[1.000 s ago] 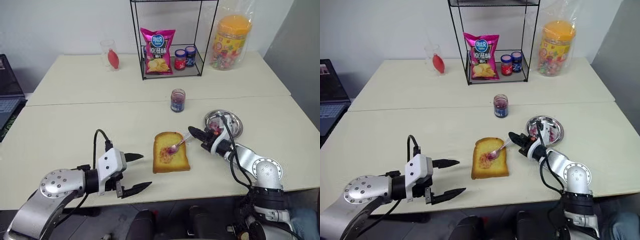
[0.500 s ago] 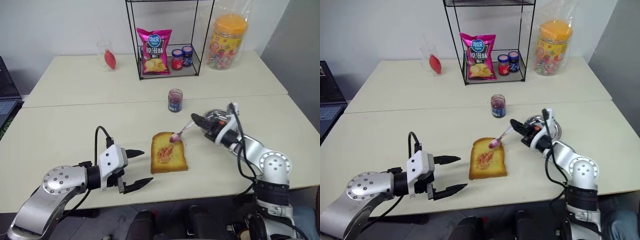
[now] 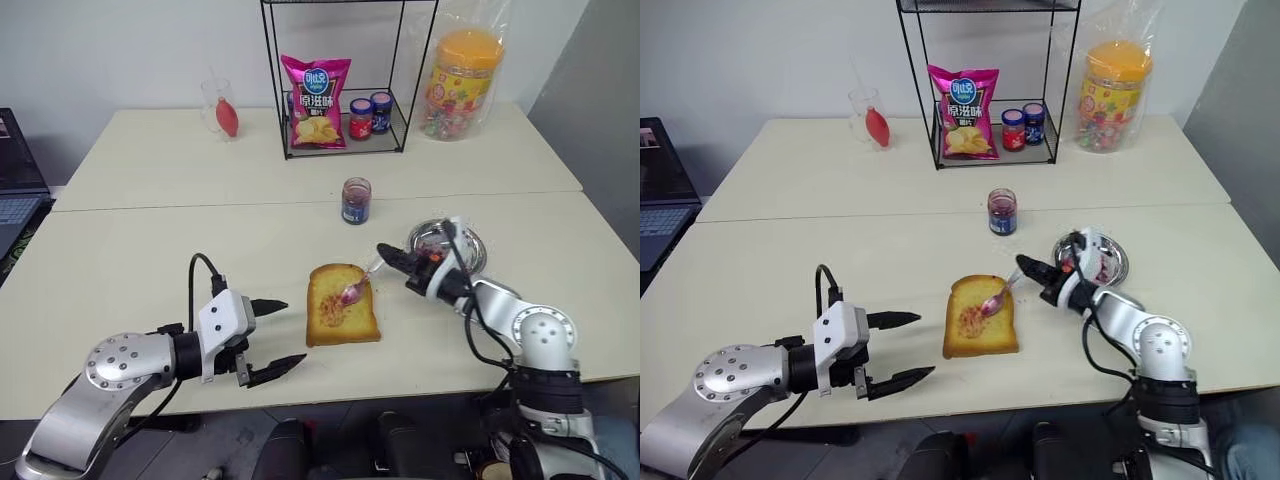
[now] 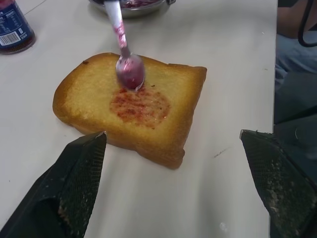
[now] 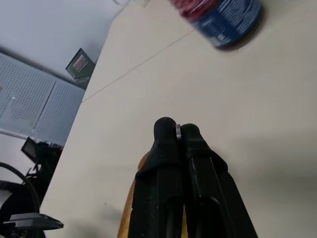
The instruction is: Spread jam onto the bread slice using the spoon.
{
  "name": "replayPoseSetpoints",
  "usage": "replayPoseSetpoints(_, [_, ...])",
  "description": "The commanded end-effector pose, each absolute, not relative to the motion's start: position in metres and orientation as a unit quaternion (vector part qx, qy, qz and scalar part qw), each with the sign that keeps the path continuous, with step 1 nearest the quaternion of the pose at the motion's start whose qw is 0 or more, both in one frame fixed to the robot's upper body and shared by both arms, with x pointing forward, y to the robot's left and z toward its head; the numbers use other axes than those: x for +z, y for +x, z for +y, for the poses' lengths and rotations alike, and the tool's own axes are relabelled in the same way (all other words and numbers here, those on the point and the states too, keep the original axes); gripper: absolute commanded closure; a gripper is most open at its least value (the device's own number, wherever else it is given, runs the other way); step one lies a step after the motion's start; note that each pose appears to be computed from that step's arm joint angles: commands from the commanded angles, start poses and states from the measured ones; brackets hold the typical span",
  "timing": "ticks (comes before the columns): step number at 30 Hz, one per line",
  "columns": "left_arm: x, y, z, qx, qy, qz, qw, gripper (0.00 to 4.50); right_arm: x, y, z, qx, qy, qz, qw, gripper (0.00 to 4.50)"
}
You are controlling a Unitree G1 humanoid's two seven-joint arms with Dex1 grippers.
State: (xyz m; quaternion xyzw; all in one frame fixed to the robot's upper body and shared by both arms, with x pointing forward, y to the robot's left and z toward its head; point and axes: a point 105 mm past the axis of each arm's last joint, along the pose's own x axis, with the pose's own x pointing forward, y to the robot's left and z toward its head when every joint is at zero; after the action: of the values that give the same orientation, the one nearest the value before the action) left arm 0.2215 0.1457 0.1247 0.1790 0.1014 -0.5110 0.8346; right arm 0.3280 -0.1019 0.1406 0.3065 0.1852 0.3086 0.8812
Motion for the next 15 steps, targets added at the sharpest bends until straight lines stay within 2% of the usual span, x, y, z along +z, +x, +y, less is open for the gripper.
replayPoseSetpoints(1, [0.134,0.225,0.150,-0.499,0.193,0.082,0.841,0.00,0.174,0.318,-0.105,0.343,0.289,0.131,0.884,4.44])
replayPoseSetpoints(4, [0.136,0.226,0.156,-0.491,0.201,0.084,0.843,0.00,0.188,0.314,-0.104,0.356,0.298,0.112,0.879,4.44])
replayPoseSetpoints(9, [0.143,0.227,0.154,-0.499,0.210,0.080,0.837,0.00,0.193,0.315,-0.104,0.349,0.315,0.103,0.877,4.44])
replayPoseSetpoints(15, [0.171,0.249,0.135,-0.516,0.243,0.039,0.821,0.00,0.213,0.330,-0.134,0.283,0.335,0.044,0.898,4.44])
